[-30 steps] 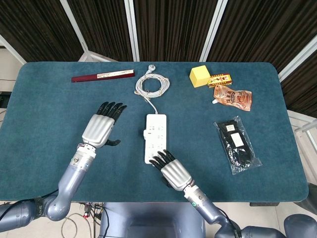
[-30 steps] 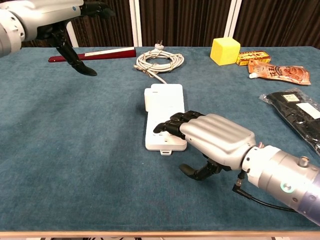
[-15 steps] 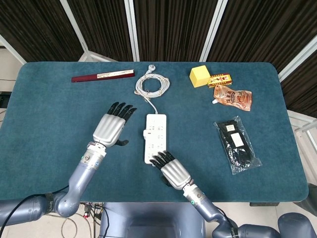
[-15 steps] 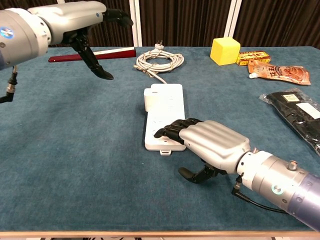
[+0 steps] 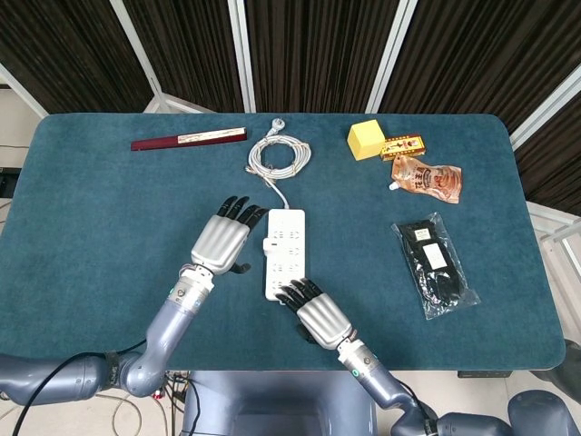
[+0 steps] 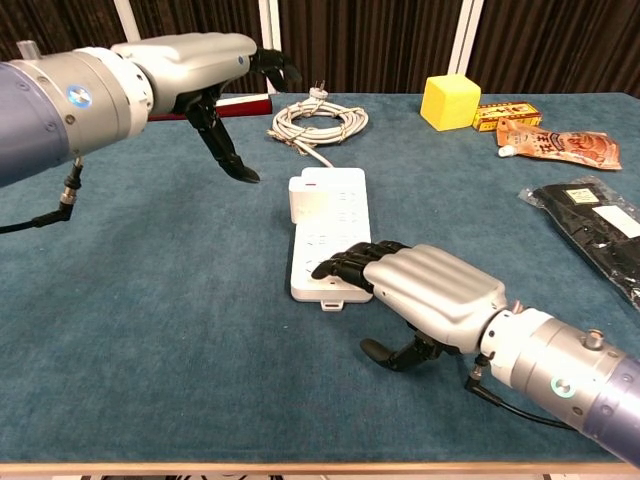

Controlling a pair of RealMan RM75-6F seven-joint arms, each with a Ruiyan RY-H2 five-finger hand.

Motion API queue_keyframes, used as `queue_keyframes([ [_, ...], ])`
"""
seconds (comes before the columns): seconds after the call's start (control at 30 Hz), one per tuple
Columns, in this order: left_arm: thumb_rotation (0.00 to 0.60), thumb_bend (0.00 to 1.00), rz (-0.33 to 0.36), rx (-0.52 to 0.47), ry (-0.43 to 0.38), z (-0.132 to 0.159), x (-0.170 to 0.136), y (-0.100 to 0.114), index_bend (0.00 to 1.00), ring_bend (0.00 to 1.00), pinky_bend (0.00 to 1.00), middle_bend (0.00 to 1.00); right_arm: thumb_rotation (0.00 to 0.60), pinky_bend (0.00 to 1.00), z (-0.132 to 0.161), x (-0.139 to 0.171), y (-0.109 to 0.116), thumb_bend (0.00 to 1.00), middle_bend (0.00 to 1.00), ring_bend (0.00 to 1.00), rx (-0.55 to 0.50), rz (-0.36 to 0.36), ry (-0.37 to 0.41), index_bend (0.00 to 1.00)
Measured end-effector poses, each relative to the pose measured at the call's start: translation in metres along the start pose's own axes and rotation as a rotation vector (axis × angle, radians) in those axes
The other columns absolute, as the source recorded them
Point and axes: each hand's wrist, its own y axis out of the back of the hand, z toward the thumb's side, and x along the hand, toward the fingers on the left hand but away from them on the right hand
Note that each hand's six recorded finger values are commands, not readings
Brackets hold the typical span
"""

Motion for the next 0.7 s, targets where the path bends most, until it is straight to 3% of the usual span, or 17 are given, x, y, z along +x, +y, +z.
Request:
queue_keyframes([
  [0.4,0.6,0.02,-0.064,0.032,-0.015,0.029,0.016,-0.023,0.2,0.04,0.09,0.21,0.6,0.13,0.002,0.001,-0.003,0.49,0.24,0.12,-0.005,0.009,0.002,0.17],
  [0.7,0.6,0.03,-0.078,0.032,-0.003,0.031,0.018,-0.029,0.22,0.06,0.11,0.23,0.6,0.15,-0.001,0.001,0.0,0.49,0.27,0.16,-0.013,0.005,-0.005,0.18],
])
